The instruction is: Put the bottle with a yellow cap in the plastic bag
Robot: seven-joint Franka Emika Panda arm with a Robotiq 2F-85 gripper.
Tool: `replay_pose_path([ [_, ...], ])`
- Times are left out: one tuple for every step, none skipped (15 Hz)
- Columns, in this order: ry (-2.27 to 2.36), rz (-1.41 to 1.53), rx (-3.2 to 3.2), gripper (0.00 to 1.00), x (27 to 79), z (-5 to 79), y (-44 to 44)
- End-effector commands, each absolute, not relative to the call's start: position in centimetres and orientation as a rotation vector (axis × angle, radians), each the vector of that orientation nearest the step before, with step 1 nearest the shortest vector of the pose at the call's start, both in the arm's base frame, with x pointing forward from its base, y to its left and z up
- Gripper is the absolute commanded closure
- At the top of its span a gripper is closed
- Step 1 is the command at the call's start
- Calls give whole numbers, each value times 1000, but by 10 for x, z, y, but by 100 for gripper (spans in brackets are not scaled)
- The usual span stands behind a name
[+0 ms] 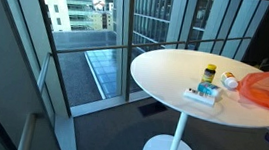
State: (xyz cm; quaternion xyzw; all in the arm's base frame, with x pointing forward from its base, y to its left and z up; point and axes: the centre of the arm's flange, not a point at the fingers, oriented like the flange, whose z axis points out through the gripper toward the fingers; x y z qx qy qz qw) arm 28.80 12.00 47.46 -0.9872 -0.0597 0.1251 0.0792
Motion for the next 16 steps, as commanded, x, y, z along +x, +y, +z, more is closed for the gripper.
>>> replay_pose_path([
  [-179, 374, -2954, 0, 288, 475, 120],
  [-179, 374, -2954, 0, 288, 475, 120],
  [-179, 374, -2954, 0, 288, 475, 120],
  [-179, 374, -2954, 0, 288, 475, 120],
  [-179, 374, -2954, 0, 288, 475, 120],
  [-162, 368, -2960, 0, 293, 478, 116],
  [-136, 356, -2976, 0, 298, 481, 113],
  [-110, 347, -2989, 0, 306, 485, 107],
  [-95, 336, -2998, 0, 311, 488, 103],
  [-68, 330, -3009, 0, 319, 490, 98],
  [-43, 321, -3020, 0, 327, 493, 92],
  [-20, 312, -3031, 0, 334, 495, 87],
  [11, 302, -3044, 0, 344, 497, 80],
  [36, 293, -3056, 0, 353, 499, 74],
  [65, 277, -3071, 0, 364, 501, 68],
  [91, 268, -3082, 0, 374, 502, 62],
])
